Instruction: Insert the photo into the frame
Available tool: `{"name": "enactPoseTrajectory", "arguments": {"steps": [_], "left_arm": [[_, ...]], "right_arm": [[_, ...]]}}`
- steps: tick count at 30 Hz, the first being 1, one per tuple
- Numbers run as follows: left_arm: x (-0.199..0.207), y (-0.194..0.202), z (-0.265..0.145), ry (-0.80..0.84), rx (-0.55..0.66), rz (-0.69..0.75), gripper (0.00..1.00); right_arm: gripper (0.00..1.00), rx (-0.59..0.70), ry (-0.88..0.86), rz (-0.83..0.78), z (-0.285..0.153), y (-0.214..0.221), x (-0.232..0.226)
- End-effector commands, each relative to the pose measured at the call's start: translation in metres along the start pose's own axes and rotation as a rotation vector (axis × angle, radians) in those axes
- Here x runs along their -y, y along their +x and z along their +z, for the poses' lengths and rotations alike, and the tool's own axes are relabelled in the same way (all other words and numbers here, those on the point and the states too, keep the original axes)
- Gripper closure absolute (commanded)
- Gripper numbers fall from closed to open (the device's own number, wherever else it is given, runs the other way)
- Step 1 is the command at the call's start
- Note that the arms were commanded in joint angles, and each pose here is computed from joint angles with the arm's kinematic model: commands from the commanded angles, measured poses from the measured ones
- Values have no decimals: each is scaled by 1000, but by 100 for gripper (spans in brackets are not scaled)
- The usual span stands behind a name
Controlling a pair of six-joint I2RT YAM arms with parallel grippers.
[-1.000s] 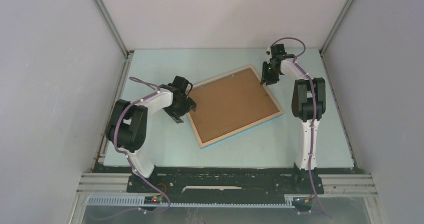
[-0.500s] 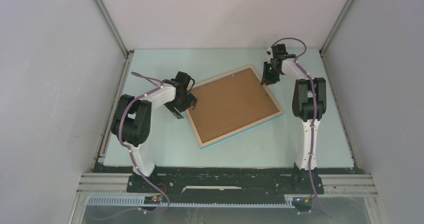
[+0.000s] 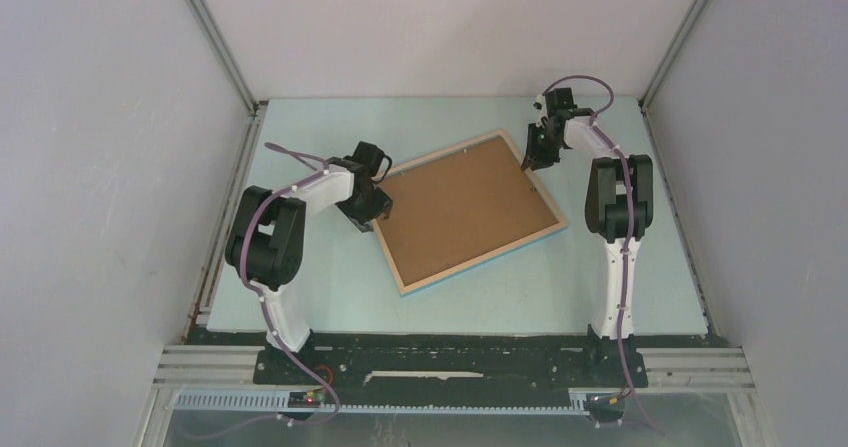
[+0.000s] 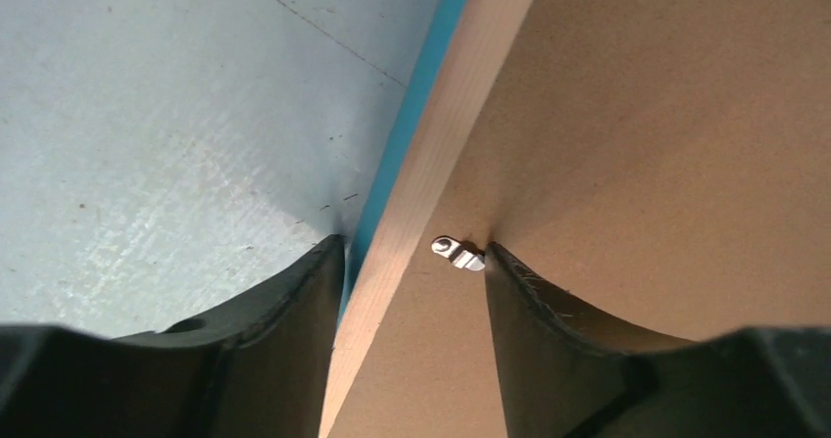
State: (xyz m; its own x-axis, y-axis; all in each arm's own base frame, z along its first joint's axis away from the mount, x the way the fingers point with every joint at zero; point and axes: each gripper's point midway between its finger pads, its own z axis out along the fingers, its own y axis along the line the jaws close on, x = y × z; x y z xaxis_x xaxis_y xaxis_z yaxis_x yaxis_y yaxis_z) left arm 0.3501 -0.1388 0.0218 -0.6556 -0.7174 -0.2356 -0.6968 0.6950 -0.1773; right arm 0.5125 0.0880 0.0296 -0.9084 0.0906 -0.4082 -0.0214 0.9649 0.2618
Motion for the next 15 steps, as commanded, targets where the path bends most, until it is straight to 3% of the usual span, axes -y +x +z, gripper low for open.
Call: {"name": "enactPoseTrajectory", "arguments": {"steps": [1, 7, 15], "left_arm": [[-11, -10, -9, -56, 46, 51, 47], [-23, -15, -8, -85, 76, 142, 73], [-23, -22, -8, -71, 103, 267, 96]], "right_arm": [[78, -23, 7, 23, 2, 2, 2], [81, -22, 3, 24, 2, 2, 2], [84, -24, -6, 26, 2, 2, 1]]}}
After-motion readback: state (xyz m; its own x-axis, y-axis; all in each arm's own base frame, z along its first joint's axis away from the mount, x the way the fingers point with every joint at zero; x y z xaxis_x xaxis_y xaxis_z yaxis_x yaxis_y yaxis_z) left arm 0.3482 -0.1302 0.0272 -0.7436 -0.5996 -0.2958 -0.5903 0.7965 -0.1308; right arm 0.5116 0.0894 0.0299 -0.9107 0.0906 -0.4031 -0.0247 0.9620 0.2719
